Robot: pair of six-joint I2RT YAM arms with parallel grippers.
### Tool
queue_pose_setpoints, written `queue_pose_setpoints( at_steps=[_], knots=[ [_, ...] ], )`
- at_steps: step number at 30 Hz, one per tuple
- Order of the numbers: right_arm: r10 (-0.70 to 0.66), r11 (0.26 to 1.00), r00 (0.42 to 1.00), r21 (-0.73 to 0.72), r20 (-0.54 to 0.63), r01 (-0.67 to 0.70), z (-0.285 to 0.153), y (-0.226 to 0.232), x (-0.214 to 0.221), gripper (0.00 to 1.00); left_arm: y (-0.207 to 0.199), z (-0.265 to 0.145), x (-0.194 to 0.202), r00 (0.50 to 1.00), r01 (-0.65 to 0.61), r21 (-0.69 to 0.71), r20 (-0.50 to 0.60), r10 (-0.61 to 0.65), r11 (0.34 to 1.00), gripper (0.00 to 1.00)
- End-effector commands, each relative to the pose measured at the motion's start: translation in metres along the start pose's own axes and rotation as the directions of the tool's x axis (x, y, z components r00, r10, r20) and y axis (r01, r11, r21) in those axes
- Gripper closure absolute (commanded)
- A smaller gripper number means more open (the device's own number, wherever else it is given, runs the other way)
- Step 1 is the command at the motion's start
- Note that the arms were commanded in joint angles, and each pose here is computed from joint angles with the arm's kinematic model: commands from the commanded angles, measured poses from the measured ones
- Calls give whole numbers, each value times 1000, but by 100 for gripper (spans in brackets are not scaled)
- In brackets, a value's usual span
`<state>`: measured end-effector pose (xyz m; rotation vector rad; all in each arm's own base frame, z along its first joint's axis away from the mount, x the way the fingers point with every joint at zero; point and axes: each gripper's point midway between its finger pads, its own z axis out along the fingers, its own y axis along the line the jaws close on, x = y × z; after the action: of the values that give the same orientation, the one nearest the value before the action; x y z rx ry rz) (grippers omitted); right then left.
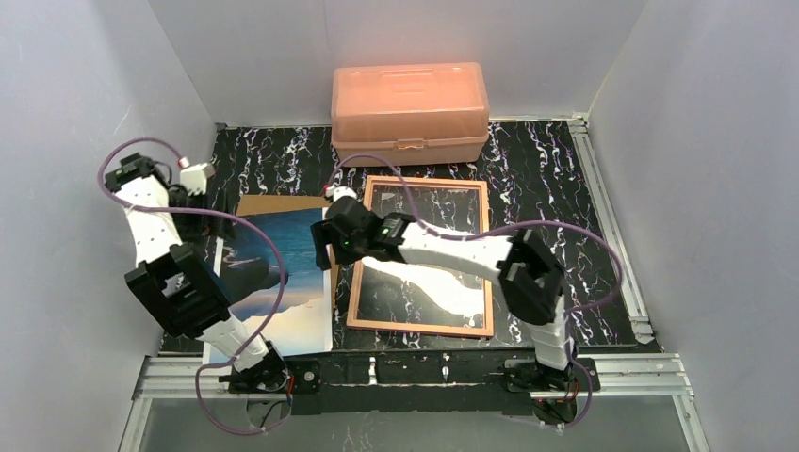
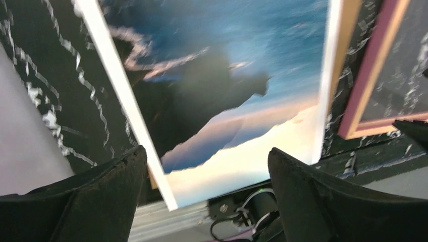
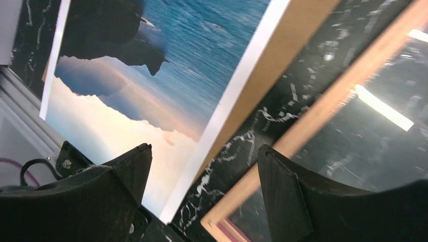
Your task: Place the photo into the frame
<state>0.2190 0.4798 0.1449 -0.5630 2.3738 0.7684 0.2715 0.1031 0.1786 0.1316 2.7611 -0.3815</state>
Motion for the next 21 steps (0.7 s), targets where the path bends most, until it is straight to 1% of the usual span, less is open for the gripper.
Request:
queue_pose_setpoints(
  at_steps=[1,2,4,6,11,14,17,21],
  knots=[
    [22,999,1000,-47,-18,-22,31,26,0,17,37,11,45,990,90,-28,-105,-93,996,24],
    [23,998,999,-51,-36,-25,39,27,6,17,47,16,51,988,99,-49,-117,-105,994,33],
    [31,997,998,-68,-60,-35,52,29,14,17,70,26,68,980,106,-116,-156,-124,987,46],
    [40,996,996,-70,-82,-46,61,28,22,17,86,34,79,975,108,-167,-174,-137,980,53],
    [65,995,990,-69,-124,-74,71,24,39,16,101,54,96,970,97,-223,-199,-142,970,63],
    [80,993,986,-71,-144,-90,75,21,48,17,116,66,106,965,80,-278,-220,-145,957,73],
    [93,992,984,-67,-149,-104,79,18,54,16,123,80,118,957,66,-289,-252,-142,955,81],
    [119,987,976,-82,-182,-135,81,16,65,17,126,93,125,954,75,-293,-257,-154,953,86]
  ],
)
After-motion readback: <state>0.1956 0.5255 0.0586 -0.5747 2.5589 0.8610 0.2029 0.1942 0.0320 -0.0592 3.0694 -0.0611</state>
